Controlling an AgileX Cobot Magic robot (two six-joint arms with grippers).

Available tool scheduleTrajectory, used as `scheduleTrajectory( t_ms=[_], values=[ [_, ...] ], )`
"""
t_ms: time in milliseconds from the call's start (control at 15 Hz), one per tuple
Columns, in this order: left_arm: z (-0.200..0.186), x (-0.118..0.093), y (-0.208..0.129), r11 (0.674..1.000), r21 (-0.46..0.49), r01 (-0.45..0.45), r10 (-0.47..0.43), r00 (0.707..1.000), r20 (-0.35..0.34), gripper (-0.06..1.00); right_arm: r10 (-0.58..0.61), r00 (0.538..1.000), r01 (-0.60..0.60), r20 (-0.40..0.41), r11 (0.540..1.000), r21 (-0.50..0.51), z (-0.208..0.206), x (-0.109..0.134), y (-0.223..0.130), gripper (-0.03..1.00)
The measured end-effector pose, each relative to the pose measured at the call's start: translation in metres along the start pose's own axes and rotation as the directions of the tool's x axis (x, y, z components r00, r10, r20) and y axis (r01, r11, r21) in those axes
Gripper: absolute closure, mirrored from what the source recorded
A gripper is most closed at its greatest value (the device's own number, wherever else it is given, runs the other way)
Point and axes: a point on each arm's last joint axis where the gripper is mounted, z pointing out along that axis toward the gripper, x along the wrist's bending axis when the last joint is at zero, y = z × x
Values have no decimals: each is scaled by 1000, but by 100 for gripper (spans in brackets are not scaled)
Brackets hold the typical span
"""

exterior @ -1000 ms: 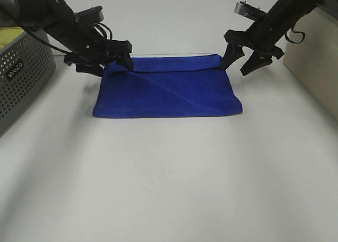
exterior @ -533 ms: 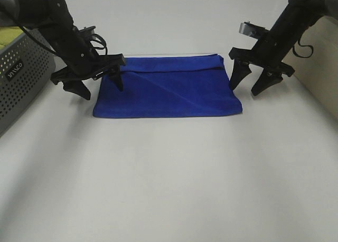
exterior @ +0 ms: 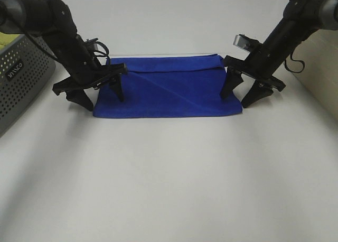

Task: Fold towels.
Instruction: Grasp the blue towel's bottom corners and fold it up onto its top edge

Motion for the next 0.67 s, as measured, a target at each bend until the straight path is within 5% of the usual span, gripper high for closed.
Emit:
scheduleTrajectory(
  t_ms=[200,467,667],
  values=[
    [4,-3,-1,999,15,32,-33,999,38,30,-30,1000,30,-5,999,25,12,16,-2,42],
    [9,-4,-4,999,31,24,-25,999,32,89,-4,998,1,57,999,43,18,12,-4,94],
    [6,0,-8,997,75,-12,13,1000,-20,91,-14,997,12,73,999,37,14,14,-4,95]
  ],
)
